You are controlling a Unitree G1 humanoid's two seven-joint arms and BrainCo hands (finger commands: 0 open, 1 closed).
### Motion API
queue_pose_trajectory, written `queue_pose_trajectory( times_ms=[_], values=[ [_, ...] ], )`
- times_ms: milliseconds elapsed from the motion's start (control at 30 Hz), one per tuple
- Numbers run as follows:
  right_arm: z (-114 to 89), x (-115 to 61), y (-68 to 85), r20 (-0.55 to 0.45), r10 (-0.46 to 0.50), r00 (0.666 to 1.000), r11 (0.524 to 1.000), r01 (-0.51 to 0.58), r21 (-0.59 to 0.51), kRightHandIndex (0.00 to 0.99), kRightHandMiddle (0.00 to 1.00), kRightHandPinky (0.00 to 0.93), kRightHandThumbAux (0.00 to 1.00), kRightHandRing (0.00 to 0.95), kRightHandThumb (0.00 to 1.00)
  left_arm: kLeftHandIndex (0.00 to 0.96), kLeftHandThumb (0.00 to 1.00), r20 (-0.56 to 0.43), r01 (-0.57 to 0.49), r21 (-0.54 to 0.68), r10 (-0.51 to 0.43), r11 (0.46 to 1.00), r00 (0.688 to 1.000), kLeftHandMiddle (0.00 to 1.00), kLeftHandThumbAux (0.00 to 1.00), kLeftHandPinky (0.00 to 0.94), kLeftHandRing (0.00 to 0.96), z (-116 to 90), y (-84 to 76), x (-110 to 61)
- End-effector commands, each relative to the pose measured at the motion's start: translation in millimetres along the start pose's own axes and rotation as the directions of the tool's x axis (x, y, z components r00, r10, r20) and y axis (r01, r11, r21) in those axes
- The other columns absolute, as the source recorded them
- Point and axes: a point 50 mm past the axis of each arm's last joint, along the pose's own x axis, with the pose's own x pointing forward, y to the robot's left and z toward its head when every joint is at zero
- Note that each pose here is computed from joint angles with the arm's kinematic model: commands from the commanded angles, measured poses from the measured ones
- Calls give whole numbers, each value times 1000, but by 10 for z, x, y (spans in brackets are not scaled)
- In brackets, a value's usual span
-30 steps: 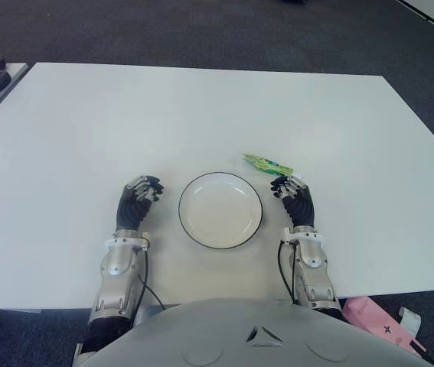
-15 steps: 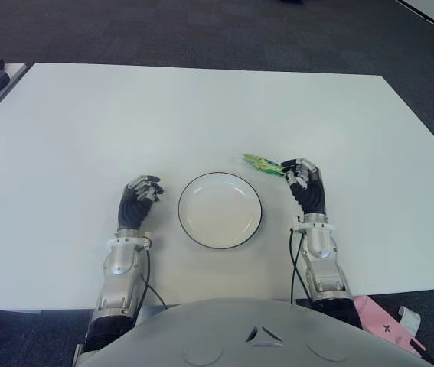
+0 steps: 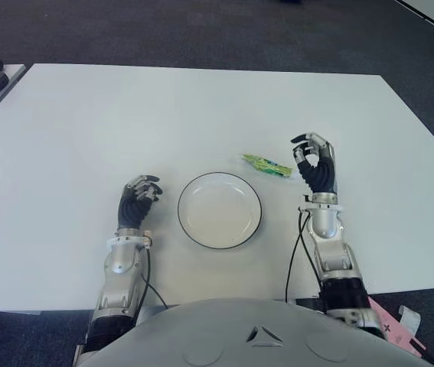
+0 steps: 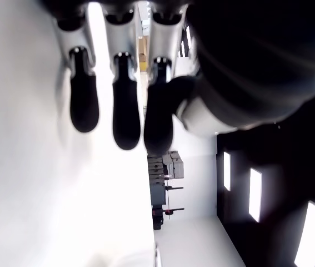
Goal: Put the toothpaste on the table into the plate.
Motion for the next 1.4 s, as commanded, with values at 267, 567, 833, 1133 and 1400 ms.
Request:
queue_pose_trajectory(
  times_ms=[267,567,833,1133,1400],
  values=[
    [27,263,-30,90,96,991,987,-84,-134,405,301,293,727,307,683,432,696,-40,-4,-10,4,1000,999,592,723,532,565,-62,-32,-18],
    [38,431,-2,59,290,955,918,-261,-299,145,125,141,577,129,499,432,697,-54,-13,-15,12,1000,998,586,723,528,561,-73,-24,-40],
    [0,540,101,-17,434,901,791,-390,-471,26,31,42,495,41,518,432,697,-48,-14,-13,14,1000,999,588,723,533,564,-75,-26,-48],
    [-71,588,180,-96,508,856,680,-467,-565,0,1,1,382,1,527,433,697,-40,-24,-1,23,1000,999,585,723,529,561,-69,-12,-59],
    [-149,582,247,-155,541,826,637,-523,-566,0,0,0,283,0,534,432,696,-34,-18,-2,18,1000,999,583,723,528,559,-74,-4,-64]
  ],
)
